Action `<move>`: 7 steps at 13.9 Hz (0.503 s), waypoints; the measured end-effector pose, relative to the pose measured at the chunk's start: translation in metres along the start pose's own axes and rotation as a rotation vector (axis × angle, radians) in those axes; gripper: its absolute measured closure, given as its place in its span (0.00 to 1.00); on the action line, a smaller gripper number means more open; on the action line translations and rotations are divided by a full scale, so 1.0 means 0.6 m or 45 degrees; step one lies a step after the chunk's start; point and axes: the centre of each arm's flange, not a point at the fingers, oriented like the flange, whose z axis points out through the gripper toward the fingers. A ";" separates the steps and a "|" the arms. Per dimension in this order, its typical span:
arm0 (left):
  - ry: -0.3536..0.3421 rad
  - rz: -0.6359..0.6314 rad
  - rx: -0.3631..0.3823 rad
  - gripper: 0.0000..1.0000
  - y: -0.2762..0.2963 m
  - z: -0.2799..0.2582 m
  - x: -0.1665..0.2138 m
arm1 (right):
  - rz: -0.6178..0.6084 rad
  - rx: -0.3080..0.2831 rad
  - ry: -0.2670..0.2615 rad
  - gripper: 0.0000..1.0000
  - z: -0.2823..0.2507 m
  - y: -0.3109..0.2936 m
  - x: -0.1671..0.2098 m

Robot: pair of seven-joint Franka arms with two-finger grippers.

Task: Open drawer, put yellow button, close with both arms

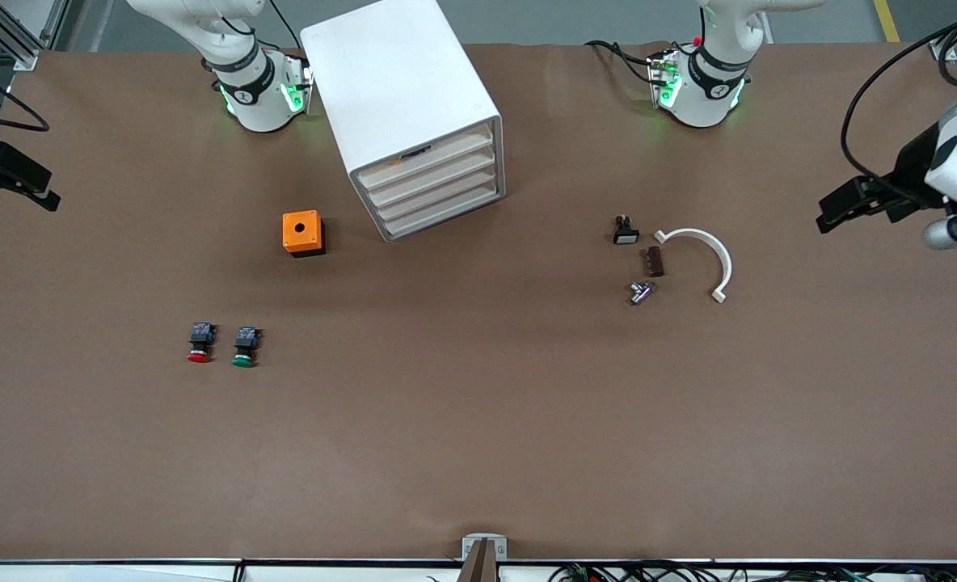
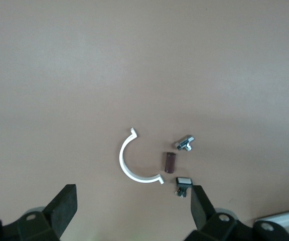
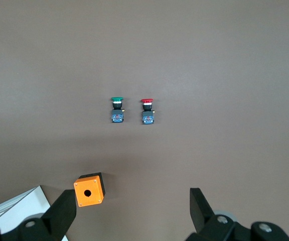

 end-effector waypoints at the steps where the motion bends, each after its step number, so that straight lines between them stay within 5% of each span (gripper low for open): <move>1: -0.002 0.030 0.002 0.00 -0.006 -0.011 -0.013 | 0.000 0.000 0.000 0.00 0.000 0.000 0.000; 7: 0.000 0.086 0.004 0.00 -0.032 -0.035 -0.037 | -0.001 0.000 0.000 0.00 0.000 0.000 0.000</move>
